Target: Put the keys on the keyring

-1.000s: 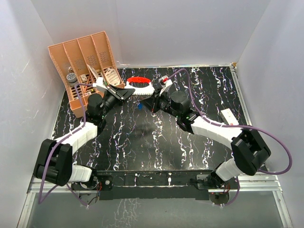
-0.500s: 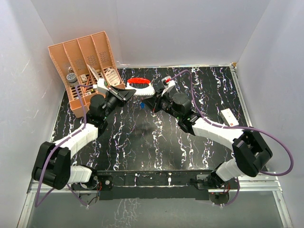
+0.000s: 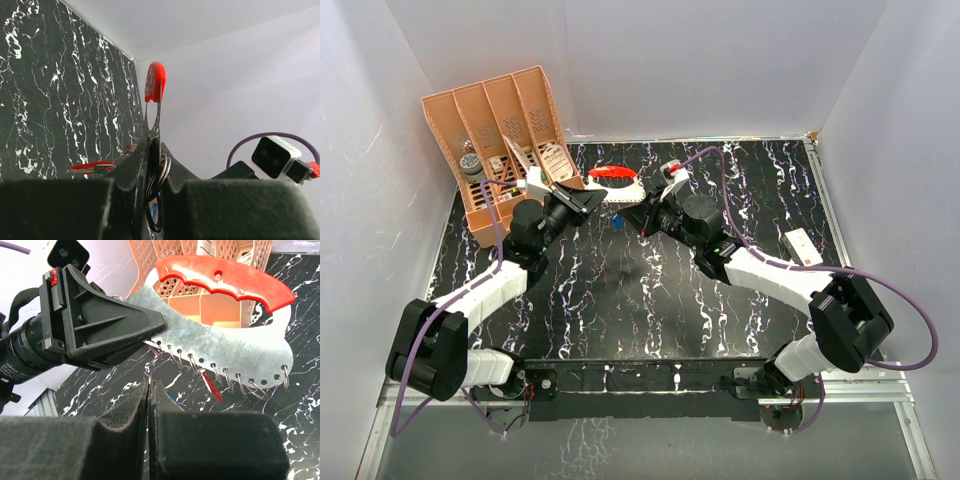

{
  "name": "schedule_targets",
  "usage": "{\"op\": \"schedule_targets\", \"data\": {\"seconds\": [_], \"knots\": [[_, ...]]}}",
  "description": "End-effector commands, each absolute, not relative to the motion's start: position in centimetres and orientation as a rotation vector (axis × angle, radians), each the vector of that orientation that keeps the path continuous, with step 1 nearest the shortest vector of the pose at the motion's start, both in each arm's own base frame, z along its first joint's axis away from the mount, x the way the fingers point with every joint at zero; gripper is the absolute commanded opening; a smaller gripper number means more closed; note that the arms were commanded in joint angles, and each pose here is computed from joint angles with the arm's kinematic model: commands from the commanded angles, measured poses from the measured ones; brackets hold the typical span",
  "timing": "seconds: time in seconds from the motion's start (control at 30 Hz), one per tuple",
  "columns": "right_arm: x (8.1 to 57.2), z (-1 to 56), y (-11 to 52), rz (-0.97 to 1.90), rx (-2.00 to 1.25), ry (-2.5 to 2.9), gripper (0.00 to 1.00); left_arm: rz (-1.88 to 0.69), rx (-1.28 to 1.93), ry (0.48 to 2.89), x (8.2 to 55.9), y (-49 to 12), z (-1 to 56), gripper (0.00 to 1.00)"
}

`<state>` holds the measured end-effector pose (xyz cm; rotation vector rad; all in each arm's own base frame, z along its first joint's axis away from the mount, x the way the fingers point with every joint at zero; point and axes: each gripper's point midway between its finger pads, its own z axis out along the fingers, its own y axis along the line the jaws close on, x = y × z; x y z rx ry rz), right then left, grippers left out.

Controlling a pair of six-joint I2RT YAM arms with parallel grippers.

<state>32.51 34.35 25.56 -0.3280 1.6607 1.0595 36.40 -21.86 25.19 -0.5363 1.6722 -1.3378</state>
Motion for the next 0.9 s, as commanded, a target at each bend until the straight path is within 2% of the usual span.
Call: {"op": "schedule_targets", "data": {"seconds": [0.0,0.53,0.87], "knots": [[33.1,29.6,34.7,1.082,-0.294,1.557,0.0,-1.35,-0.476,1.568,35.9,-21.8,29.2,0.0],[33.4,29.0,34.6,1.093,-0.238,1.597,0.0,-1.299,-0.479,1.57,35.8,-21.9,29.4,0.0],[31.2,28.0,32.6,1.101,-0.22,1.599,0.0,-1.264,-0.476,1.551,35.1,-21.5,30.3,0.0]]}}
